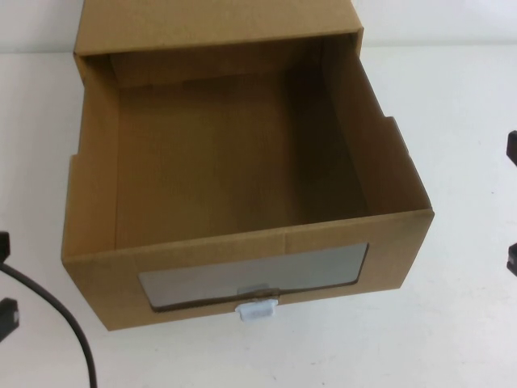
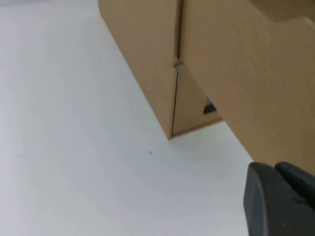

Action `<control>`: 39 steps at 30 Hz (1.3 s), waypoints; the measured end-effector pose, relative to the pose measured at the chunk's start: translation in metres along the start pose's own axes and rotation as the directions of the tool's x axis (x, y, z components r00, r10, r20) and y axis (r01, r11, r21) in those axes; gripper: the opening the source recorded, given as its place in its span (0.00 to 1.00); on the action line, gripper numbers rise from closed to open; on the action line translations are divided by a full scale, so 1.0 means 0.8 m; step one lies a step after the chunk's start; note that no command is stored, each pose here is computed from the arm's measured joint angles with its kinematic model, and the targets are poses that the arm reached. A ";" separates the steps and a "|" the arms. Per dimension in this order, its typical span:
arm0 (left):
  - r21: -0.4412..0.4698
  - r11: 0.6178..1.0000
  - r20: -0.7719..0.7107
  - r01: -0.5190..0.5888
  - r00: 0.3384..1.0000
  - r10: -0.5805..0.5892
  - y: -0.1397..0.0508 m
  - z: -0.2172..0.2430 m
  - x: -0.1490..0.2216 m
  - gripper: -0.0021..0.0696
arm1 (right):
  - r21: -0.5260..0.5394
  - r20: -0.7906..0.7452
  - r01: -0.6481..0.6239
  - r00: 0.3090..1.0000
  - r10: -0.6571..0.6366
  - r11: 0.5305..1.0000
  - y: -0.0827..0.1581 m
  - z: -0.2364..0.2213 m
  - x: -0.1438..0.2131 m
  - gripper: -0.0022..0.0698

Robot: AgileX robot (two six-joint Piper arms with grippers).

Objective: Open the shoe box
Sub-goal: 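Pull the top drawer of the cardboard box fully open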

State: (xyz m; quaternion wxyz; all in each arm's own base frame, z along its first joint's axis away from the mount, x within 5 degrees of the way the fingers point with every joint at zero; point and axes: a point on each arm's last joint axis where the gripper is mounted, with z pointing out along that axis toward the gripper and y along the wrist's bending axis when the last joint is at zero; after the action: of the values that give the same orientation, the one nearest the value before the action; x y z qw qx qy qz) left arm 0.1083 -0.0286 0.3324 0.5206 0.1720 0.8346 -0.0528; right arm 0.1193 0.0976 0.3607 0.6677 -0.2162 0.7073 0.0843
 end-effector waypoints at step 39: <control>0.009 1.000 -0.023 -0.002 1.000 0.002 -0.001 0.000 0.003 0.02 | -0.131 0.090 -0.021 0.995 0.033 0.991 -0.001 -0.026 0.004 0.00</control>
State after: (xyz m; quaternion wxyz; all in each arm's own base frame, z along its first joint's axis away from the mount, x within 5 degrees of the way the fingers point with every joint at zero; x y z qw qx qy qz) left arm 0.1072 -0.0289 0.3305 0.5104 0.1757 0.8401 -0.0541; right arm 0.1009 0.0880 0.3593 0.6829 -0.2456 0.6717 0.1488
